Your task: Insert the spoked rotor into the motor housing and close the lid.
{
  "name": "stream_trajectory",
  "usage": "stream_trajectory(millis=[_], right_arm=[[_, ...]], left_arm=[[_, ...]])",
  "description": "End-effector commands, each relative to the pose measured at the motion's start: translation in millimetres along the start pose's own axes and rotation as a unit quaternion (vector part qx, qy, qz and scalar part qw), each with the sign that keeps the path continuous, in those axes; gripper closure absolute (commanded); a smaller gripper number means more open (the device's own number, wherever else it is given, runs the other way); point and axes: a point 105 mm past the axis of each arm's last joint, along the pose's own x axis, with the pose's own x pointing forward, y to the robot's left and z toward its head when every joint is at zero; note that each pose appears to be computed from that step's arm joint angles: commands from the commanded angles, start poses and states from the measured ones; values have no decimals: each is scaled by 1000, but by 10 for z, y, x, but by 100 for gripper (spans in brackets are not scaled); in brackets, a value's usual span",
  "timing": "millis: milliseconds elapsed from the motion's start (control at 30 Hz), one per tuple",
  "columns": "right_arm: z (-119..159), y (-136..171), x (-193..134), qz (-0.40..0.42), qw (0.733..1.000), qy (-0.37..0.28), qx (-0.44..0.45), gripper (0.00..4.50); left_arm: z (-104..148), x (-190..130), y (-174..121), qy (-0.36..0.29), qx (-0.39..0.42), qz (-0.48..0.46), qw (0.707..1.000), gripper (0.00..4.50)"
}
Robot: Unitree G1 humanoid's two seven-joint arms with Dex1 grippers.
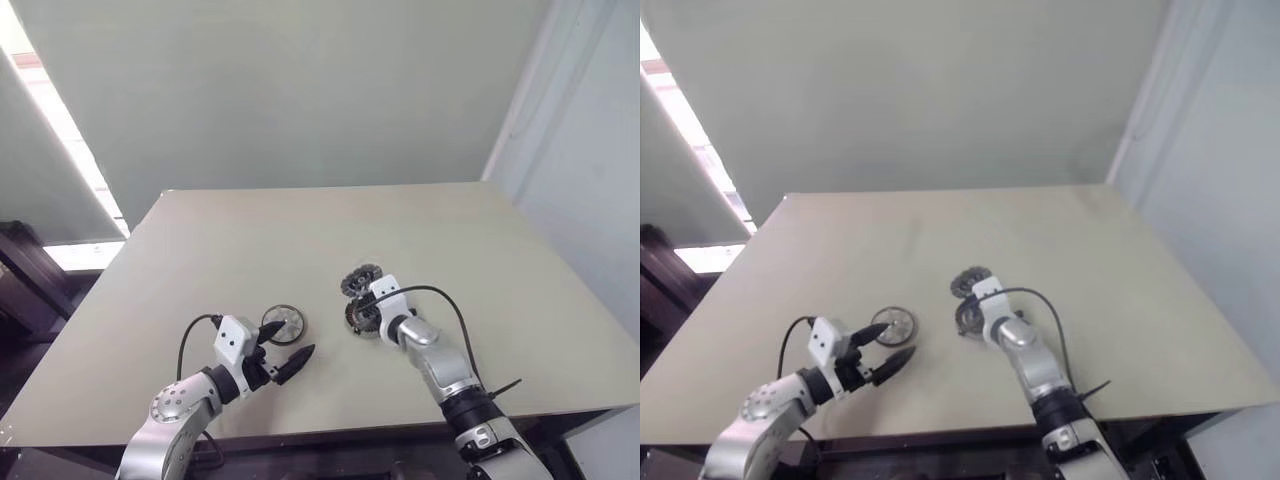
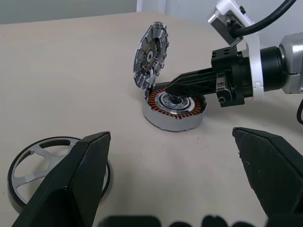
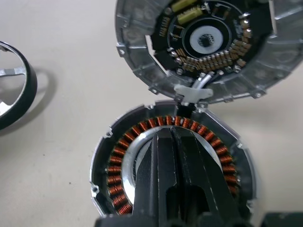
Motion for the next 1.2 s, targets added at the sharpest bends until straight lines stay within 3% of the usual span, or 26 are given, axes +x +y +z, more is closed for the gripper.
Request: stream_trajectory(millis=[33,400,1200], right_arm=[[193,-14,32,-4,999,-29,-15,447],[235,-110,-72,-6,999,-30,-38,447],[50,-42,-35,6,997,22,-77,447]], left_arm=[[147,1,-27,-25,18,-3,1000,0],[133,1,-46,-25,16,-3,1000,0],[127,-18,-49,-25,14,1,1000,0]])
